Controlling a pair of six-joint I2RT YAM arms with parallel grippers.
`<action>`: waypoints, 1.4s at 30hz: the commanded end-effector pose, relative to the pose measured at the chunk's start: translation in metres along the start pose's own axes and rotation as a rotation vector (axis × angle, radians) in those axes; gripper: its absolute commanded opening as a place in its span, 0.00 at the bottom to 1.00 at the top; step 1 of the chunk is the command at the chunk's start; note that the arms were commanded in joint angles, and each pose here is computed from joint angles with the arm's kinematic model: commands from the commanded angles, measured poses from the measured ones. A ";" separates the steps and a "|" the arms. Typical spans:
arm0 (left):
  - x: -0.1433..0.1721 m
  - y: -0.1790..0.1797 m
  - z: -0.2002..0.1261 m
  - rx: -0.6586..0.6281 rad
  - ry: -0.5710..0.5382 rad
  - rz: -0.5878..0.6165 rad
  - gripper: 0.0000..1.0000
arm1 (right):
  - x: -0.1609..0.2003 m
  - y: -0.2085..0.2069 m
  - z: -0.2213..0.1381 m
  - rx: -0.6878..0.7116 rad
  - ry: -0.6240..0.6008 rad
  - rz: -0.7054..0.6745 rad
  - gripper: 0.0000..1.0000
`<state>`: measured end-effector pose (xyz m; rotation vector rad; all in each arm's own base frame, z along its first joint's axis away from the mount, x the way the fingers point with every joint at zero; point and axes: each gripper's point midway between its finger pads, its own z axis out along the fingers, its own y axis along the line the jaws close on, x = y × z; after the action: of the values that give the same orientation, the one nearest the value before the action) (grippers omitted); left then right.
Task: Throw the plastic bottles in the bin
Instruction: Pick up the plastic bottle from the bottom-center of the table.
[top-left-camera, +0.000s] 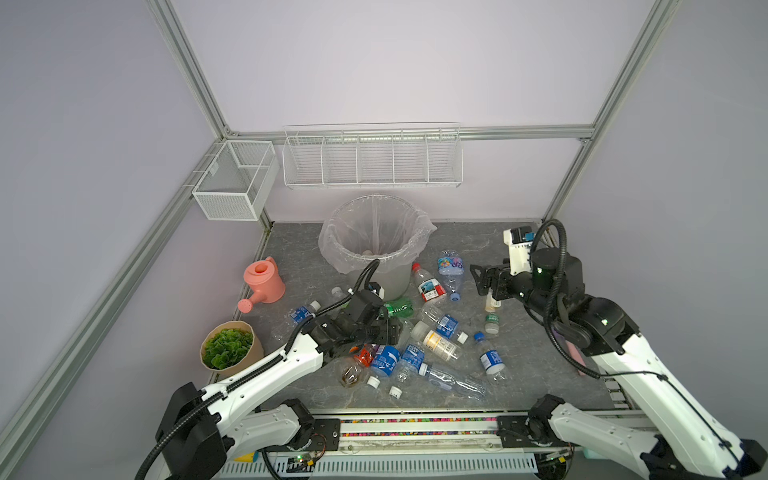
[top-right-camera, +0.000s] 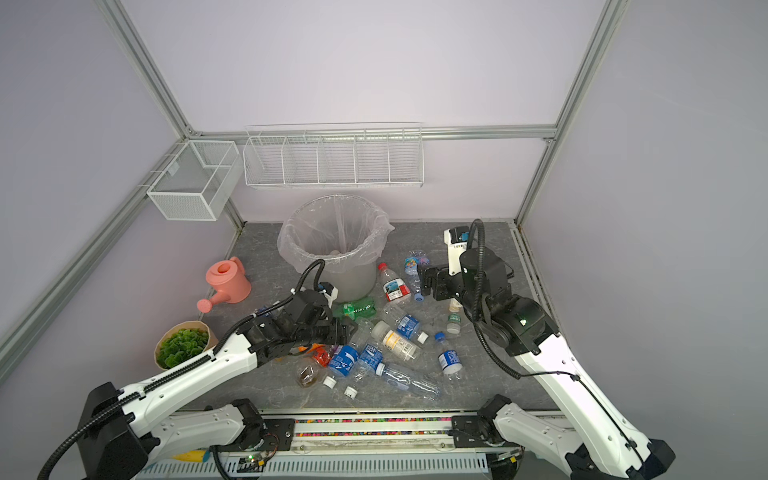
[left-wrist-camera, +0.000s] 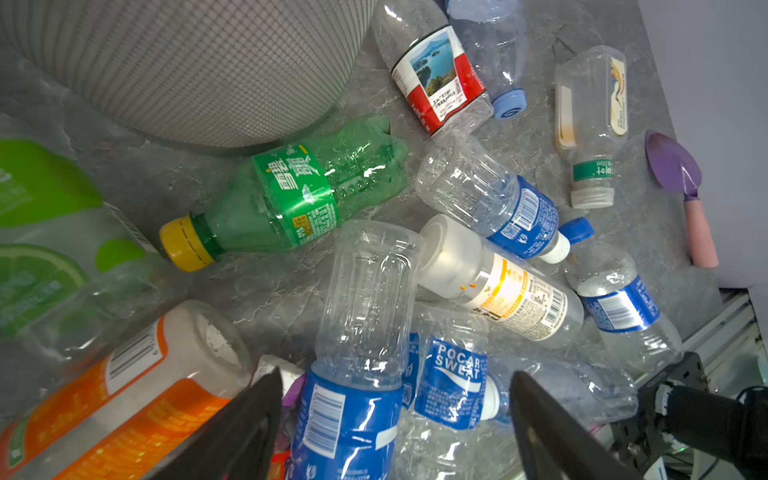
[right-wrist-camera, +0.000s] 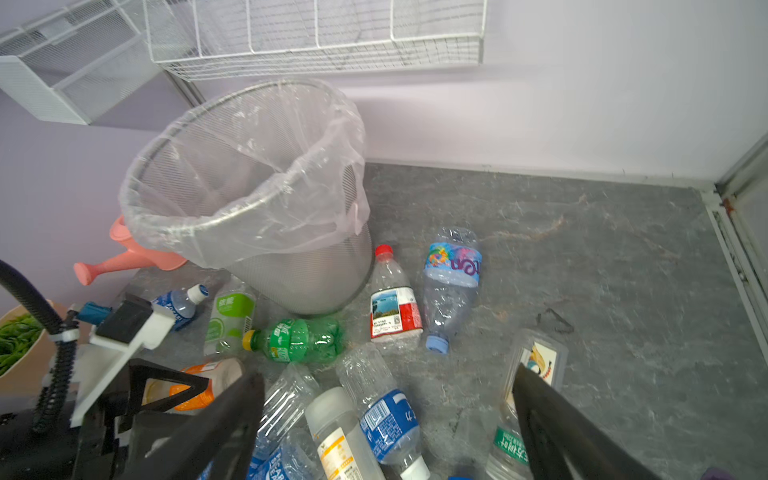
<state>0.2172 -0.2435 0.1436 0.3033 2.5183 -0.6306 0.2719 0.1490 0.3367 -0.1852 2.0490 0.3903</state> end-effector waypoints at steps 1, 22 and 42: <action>0.005 -0.004 0.011 0.016 0.029 0.018 0.82 | 0.019 -0.011 -0.001 0.012 0.028 0.062 0.96; 0.056 0.016 0.067 -0.122 0.252 0.051 0.72 | 0.052 -0.024 0.015 0.041 0.101 0.111 0.96; 0.057 0.021 0.088 -0.199 0.299 0.090 0.67 | 0.054 -0.030 0.006 0.054 0.086 0.127 0.96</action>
<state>0.2149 -0.2659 0.0456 0.4363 2.7887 -0.3766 0.2601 0.1273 0.2806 -0.0623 2.1694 0.4054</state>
